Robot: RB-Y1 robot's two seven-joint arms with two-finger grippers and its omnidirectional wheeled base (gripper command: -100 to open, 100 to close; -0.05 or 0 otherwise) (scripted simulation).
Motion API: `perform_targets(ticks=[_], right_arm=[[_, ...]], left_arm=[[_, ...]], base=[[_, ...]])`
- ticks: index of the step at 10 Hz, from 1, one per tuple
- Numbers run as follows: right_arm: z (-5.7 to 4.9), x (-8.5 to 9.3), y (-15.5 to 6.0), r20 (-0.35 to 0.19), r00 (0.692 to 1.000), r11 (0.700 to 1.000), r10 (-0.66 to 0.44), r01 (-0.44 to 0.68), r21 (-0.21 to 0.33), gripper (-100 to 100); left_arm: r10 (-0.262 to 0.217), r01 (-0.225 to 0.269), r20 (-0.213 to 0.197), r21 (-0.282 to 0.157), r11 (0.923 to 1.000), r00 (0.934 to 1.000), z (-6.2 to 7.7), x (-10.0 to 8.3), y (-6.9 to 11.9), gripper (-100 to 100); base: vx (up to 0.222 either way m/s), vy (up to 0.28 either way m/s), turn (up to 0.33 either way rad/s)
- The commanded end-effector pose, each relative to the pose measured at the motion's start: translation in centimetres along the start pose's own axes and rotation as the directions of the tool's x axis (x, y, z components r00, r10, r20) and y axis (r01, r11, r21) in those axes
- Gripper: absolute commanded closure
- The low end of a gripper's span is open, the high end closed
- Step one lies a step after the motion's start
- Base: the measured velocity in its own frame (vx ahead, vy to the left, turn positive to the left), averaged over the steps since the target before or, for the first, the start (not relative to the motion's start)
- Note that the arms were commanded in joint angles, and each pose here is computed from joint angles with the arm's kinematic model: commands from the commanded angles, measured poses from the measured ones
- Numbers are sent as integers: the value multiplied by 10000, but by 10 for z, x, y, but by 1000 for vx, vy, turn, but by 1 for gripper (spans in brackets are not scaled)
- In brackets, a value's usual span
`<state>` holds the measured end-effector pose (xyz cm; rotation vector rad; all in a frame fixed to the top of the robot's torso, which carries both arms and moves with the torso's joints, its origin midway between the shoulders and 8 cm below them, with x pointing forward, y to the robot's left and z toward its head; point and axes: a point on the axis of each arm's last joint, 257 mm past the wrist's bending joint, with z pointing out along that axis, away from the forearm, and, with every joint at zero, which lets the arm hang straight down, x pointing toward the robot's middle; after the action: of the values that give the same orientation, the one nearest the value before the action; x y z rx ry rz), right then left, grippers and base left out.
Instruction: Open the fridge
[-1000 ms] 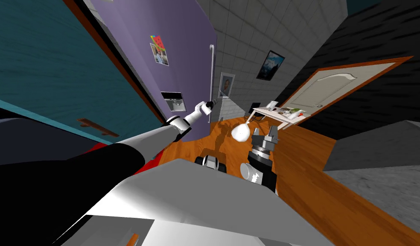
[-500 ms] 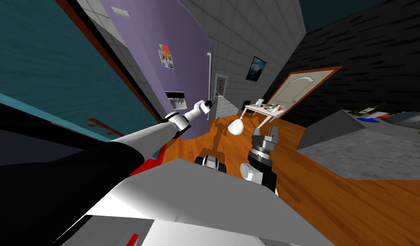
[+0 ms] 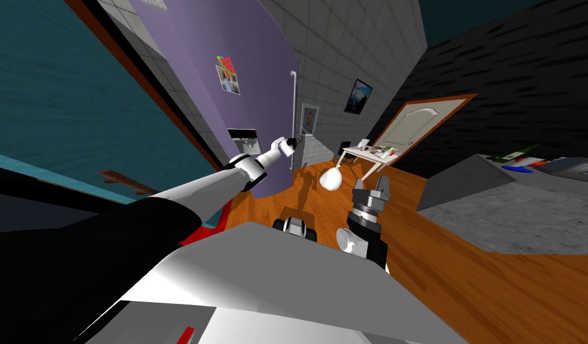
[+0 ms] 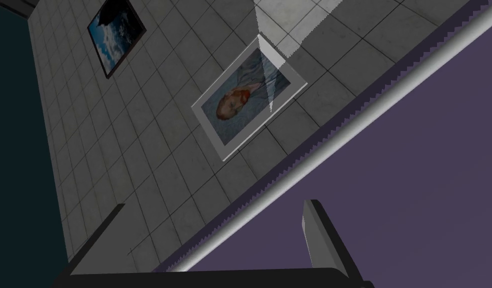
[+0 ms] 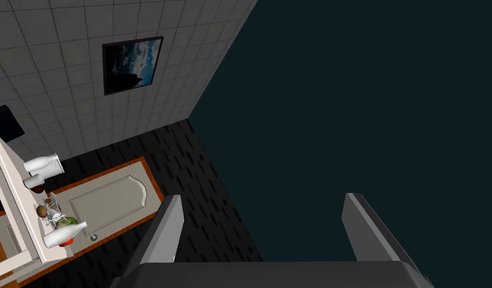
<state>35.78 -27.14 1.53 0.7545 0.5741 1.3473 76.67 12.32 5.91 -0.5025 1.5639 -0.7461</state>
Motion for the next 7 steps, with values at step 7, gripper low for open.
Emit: perform_targets(ticks=[7], right_arm=[[0,0,0,0,10000,10000,0,0,0,0]], left_arm=[[-62,104,348,-1214,9925,9994,-2,-40,7,-100]], base=[[179,76,-30]])
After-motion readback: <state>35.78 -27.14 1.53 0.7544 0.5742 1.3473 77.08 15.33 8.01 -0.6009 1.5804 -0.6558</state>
